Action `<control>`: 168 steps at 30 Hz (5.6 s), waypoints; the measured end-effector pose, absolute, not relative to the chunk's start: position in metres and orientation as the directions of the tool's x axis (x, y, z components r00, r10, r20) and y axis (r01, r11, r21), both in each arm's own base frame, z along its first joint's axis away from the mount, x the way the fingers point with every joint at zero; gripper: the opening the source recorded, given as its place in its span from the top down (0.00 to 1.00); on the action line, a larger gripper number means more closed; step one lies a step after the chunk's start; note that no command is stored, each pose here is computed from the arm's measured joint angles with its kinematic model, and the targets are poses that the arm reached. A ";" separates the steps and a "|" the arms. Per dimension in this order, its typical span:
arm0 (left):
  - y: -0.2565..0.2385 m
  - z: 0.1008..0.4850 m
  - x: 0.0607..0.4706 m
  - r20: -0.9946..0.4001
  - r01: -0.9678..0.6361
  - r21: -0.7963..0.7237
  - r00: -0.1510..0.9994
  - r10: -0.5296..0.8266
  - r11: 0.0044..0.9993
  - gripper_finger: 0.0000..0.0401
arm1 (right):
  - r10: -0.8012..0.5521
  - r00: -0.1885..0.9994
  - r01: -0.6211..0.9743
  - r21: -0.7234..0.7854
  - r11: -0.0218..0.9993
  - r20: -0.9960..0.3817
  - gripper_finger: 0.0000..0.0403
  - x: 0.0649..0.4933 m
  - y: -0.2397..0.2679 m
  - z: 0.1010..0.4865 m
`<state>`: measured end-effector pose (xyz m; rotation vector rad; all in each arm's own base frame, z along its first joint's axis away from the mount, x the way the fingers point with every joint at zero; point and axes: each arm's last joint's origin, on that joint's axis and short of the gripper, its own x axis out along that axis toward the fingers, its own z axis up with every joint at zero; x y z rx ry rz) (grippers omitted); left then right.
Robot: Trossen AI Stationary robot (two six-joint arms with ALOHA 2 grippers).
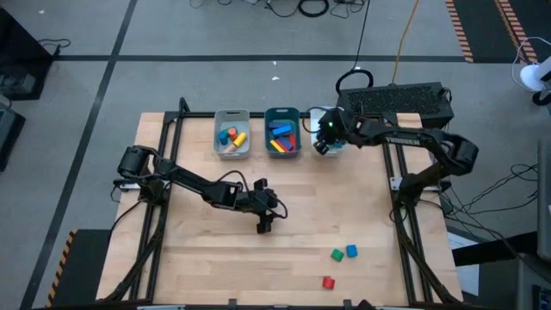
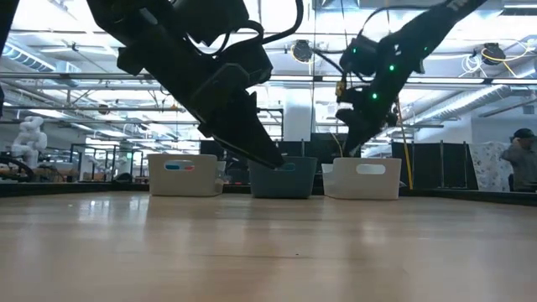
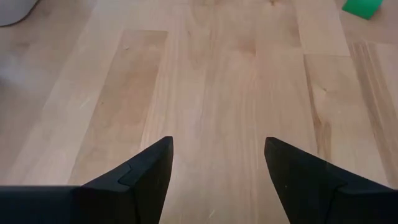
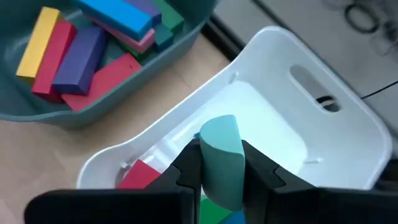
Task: Sort blocks by size
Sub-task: Put the light blue half-circle block into the white bin, then put the blue half-circle block into the white bin
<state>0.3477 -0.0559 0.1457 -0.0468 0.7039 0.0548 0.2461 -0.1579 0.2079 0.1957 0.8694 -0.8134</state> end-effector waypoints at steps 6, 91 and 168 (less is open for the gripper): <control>-0.056 0.146 0.348 -0.648 -0.067 -0.025 0.761 0.035 0.997 0.37 | -0.497 0.374 0.715 -0.098 0.692 -0.783 0.86 0.240 -0.177 0.195; -0.053 0.146 0.348 -0.631 -0.229 -0.064 0.763 0.139 0.971 0.37 | 0.093 0.446 0.259 0.227 0.939 -0.890 0.62 0.229 0.074 0.231; -0.075 0.147 0.343 -0.595 -0.340 -0.075 0.770 0.232 0.937 0.37 | -0.035 0.164 -0.063 -0.046 0.997 -0.986 0.35 0.183 0.199 0.142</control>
